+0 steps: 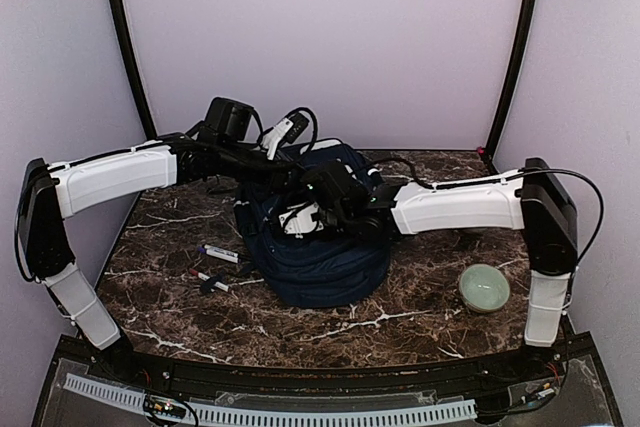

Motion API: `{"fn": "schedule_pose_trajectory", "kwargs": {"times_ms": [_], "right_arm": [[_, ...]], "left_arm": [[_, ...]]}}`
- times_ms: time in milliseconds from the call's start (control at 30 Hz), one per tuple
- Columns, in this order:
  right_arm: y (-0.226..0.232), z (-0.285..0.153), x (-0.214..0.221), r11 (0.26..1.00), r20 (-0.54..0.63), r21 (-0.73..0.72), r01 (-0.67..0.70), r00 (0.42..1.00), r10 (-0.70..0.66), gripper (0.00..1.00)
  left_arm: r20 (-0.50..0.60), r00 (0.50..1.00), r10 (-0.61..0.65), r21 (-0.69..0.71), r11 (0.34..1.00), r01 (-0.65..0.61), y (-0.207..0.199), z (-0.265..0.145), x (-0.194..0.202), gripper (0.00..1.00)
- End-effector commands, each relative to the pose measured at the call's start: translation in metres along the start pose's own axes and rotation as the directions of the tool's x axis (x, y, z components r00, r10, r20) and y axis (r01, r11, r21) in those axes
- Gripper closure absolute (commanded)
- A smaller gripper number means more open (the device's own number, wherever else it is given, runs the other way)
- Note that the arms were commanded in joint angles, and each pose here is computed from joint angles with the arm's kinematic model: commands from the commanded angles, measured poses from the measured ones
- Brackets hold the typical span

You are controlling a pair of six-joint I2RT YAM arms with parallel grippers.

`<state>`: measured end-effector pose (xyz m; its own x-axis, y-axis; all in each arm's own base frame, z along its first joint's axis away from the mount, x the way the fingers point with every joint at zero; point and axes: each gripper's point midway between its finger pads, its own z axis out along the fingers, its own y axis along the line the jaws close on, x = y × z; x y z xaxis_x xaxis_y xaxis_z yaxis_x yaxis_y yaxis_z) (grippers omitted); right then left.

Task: Pack the student bag
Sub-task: Place the pen in the upper front pocket of the bag, then pass from the left arm to the right

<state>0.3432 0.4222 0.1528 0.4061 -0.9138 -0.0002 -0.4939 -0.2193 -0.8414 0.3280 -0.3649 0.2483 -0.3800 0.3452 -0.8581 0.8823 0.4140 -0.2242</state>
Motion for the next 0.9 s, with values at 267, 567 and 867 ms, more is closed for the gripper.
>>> {"fn": "schedule_pose_trajectory", "kwargs": {"times_ms": [267, 567, 867], "right_arm": [[-0.005, -0.088, -0.004, 0.907, 0.129, -0.282, -0.312, 0.925, 0.358, 0.45], [-0.016, -0.131, 0.03, 0.803, 0.103, -0.294, -0.518, 0.818, 0.566, 0.43], [-0.058, -0.111, 0.056, 0.701, 0.139, -0.292, -0.65, 0.697, 0.704, 0.35]], "left_arm": [[0.167, 0.979, 0.117, -0.08, 0.991, -0.105, -0.005, -0.024, -0.058, 1.0], [0.149, 0.984, 0.099, -0.084, 0.993, -0.087, 0.001, -0.016, -0.05, 1.0], [0.139, 0.987, 0.086, -0.07, 0.995, -0.077, 0.002, -0.011, -0.046, 1.0]]}}
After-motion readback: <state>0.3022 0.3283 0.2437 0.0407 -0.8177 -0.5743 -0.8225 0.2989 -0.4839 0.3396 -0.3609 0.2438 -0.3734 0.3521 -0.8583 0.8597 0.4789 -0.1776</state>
